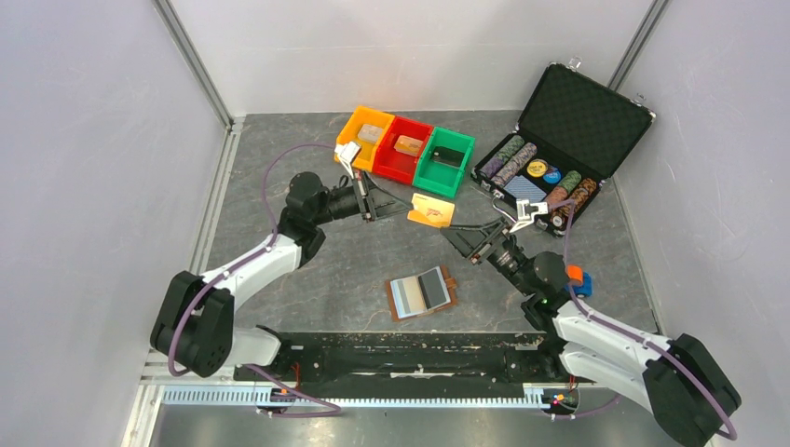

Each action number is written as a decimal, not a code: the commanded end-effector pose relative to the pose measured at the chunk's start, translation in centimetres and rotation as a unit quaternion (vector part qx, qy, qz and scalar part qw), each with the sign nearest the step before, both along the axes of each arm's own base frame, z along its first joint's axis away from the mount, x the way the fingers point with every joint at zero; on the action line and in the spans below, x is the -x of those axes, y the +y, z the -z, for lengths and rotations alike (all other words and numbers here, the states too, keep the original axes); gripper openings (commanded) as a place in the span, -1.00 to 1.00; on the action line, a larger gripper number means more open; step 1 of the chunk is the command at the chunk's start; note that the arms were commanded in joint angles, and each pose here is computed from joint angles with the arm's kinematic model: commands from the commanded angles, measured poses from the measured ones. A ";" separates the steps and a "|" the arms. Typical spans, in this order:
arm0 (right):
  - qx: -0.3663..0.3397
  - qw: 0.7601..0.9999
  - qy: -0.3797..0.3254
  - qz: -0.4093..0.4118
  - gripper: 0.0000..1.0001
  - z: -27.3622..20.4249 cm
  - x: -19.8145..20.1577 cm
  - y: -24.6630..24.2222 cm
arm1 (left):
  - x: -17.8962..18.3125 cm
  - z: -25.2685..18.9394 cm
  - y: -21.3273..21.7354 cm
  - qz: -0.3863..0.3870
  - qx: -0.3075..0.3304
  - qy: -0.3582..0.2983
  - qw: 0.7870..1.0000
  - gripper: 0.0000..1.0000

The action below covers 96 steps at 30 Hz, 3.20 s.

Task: Take the credit cards out of the card holder
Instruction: Place the credit card in the storage box.

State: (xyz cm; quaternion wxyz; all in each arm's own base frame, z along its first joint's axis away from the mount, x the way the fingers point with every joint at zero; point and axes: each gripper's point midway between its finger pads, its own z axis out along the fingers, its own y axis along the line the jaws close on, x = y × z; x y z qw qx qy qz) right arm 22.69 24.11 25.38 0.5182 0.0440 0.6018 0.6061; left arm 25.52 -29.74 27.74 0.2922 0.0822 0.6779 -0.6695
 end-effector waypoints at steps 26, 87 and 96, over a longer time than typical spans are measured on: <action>0.254 0.966 -0.034 0.006 0.96 6.0 2.0 -2.4 | -25.3 7.4 7.4 -0.161 -0.276 0.004 0.948 -0.95; 0.304 0.952 0.025 0.037 0.96 5.3 -3.3 -0.7 | -38.7 16.2 1.1 -0.172 -0.174 -0.065 0.968 -0.57; 0.307 0.951 0.030 0.039 0.96 5.4 -3.2 -0.9 | -37.9 13.1 1.1 -0.166 -0.165 -0.079 0.969 -0.38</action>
